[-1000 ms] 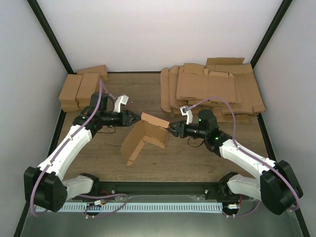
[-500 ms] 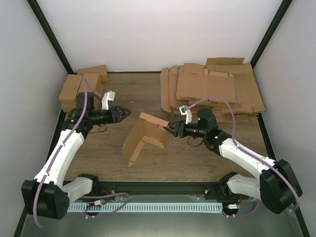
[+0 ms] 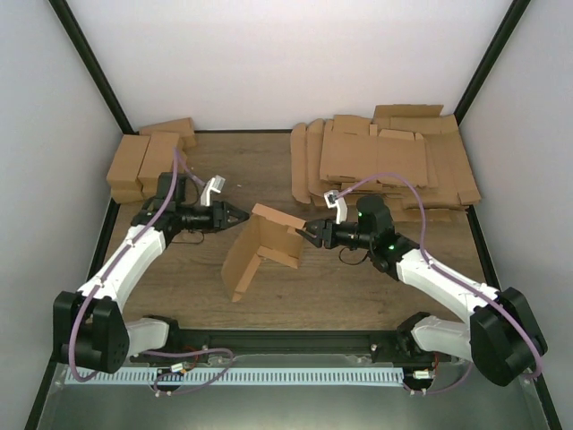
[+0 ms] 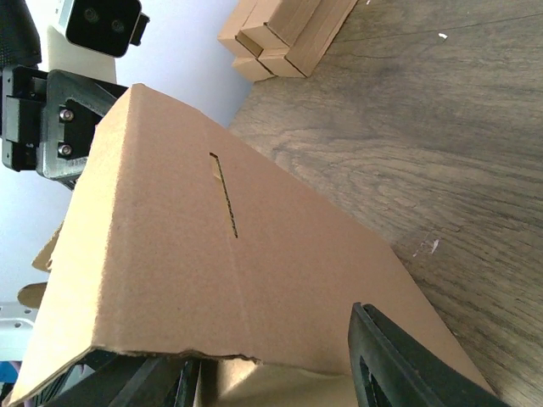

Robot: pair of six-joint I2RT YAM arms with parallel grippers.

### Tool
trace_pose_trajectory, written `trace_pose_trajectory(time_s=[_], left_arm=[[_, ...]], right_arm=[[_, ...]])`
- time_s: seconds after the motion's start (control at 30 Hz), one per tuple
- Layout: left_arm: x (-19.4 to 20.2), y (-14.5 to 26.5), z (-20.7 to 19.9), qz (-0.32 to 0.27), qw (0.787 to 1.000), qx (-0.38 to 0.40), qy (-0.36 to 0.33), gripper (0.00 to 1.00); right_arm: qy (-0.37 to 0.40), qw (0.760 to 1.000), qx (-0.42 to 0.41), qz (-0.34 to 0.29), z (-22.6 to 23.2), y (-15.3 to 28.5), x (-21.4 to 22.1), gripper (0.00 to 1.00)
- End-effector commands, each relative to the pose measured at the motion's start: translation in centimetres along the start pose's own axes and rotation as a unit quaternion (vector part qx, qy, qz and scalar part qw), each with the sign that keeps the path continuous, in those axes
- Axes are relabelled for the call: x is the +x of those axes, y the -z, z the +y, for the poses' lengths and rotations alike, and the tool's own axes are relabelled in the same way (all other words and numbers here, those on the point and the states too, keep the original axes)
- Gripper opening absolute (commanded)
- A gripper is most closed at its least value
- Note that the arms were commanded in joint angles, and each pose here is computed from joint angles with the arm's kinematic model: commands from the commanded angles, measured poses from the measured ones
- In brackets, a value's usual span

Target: Fold the paper box

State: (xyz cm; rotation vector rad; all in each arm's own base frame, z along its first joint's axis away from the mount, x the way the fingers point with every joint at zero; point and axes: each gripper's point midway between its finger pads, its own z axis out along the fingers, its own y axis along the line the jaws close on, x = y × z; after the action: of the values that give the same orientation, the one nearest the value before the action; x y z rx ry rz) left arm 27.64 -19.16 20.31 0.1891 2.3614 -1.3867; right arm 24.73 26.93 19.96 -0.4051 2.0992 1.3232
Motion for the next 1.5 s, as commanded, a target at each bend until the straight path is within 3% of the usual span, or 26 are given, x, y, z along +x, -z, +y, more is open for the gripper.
trace_pose_trajectory(time_s=[0.0,0.53,0.73,1.1,1.47], left_arm=[[-0.3,-0.4,-2.0,-0.002,0.998,0.050,-0.027,0.33],[0.8,-2.5,-1.1,0.029,0.998,0.044,-0.020,0.28],[0.8,-2.6,-0.5,0.027,0.999,0.029,-0.019,0.26],[1.0,-2.8,0.0,0.026,0.999,0.018,-0.014,0.26],[1.0,-2.7,-0.3,0.028,0.999,0.017,-0.019,0.26]], right_arm=[[0.014,1.000,-0.009,-0.006,0.9,0.0,-1.2,0.49],[0.012,1.000,-0.008,-0.003,0.7,-0.1,-1.1,0.49],[0.022,1.000,-0.002,-0.006,1.0,0.4,-1.2,0.61],[0.071,0.997,0.023,-0.018,1.8,2.5,-1.4,0.72],[0.170,0.982,0.022,-0.078,5.1,5.7,-3.9,0.72]])
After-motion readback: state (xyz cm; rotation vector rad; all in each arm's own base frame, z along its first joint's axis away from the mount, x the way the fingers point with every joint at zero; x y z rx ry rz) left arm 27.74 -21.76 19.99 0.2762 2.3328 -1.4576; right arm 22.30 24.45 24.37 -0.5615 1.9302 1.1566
